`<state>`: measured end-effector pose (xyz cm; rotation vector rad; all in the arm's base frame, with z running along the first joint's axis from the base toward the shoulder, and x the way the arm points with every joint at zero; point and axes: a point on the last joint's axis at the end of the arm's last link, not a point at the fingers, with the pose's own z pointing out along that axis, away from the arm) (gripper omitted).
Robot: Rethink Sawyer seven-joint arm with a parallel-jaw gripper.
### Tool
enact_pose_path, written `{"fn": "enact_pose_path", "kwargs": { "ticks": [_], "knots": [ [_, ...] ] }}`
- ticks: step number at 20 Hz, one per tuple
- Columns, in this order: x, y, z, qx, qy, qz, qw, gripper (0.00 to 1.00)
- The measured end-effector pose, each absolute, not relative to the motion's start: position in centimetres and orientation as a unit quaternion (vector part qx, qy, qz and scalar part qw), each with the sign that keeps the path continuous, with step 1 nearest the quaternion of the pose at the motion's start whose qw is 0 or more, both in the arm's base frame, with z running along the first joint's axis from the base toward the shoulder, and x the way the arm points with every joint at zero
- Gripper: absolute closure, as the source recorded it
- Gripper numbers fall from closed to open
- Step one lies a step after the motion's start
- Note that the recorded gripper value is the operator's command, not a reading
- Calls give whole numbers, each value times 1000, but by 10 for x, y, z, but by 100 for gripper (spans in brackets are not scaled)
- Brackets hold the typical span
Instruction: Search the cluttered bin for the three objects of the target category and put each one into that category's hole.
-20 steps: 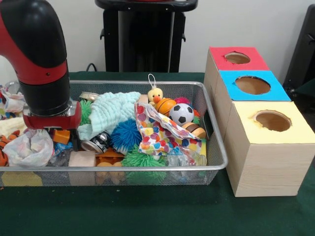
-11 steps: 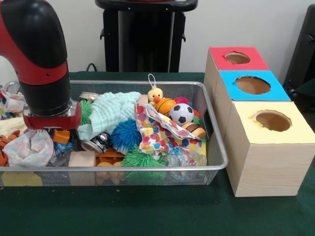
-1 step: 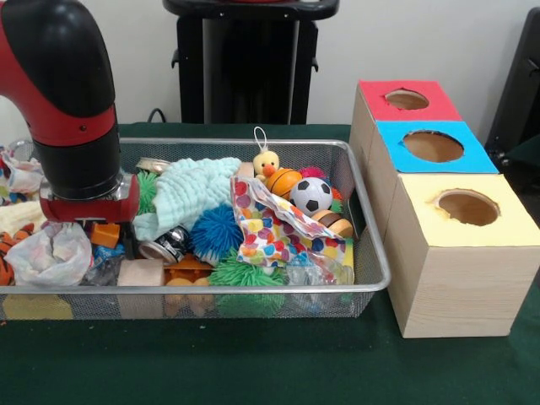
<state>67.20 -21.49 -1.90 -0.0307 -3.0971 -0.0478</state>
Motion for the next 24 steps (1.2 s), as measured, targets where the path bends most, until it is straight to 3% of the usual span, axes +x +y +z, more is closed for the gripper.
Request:
{"fn": "enact_pose_path", "kwargs": {
  "ticks": [24],
  "knots": [
    [672,-215,-19,-9,-1000,-15,21,0]
  ]
}}
